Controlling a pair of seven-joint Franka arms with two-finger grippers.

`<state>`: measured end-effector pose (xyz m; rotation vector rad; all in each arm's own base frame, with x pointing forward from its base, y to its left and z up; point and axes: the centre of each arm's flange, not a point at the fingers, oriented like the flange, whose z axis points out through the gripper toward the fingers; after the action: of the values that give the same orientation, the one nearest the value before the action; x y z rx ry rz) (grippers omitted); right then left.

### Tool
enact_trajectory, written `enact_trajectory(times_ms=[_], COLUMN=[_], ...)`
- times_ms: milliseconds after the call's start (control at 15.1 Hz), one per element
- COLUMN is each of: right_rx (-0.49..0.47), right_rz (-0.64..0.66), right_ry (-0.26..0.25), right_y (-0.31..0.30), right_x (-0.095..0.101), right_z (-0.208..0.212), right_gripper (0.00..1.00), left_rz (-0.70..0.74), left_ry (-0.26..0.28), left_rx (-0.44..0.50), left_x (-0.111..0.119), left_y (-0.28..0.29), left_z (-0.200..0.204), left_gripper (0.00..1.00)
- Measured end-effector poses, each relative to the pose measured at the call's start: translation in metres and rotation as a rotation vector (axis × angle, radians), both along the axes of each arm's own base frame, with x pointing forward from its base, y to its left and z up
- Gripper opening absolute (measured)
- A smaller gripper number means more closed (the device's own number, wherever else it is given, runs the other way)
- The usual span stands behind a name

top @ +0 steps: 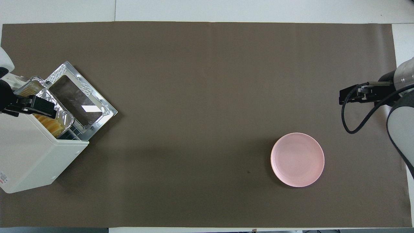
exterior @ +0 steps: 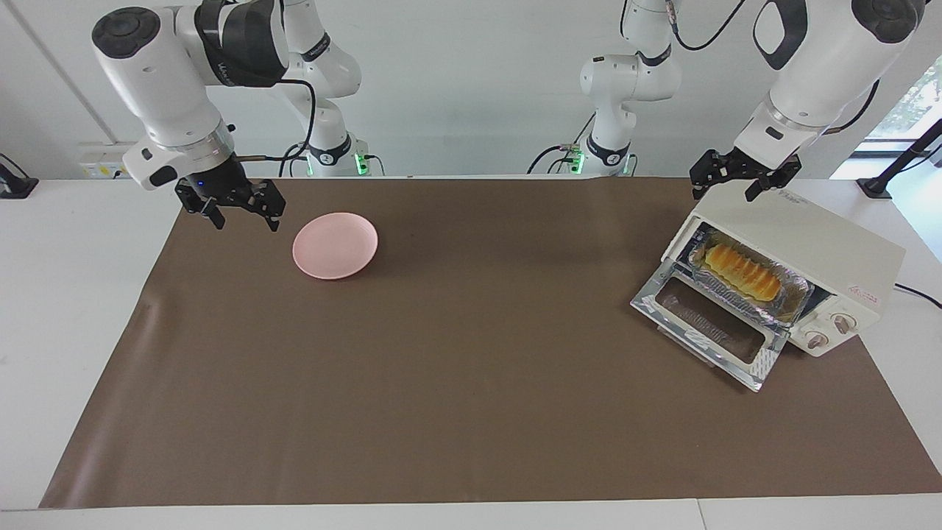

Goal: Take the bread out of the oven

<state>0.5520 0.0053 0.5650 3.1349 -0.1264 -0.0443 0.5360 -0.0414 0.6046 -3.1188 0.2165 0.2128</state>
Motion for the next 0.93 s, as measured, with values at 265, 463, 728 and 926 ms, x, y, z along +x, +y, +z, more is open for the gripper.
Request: enact_trajectory(times_ms=[265, 463, 728, 926], right_rx=[0.000, 0.000, 0.000, 0.000], right_rz=[0.000, 0.000, 0.000, 0.000], right_ry=[0.000, 0.000, 0.000, 0.000], right_y=[0.000, 0.000, 0.000, 0.000], right_x=[0.000, 0.000, 0.000, 0.000], right_z=[0.000, 0.000, 0.000, 0.000], right_gripper=[1.00, 1.00, 1.00, 1.00], left_rz=[0.006, 0.022, 0.096, 0.174], left_ry=[-0.008, -0.022, -0.015, 0.009], left_rx=[-0.001, 0.001, 0.017, 0.042], left_x=[-0.001, 0.000, 0.008, 0.032], left_y=[0.003, 0.008, 0.011, 0.009], left_z=[0.004, 0.006, -0.001, -0.022], left_gripper=[1.00, 1.00, 1.00, 1.00])
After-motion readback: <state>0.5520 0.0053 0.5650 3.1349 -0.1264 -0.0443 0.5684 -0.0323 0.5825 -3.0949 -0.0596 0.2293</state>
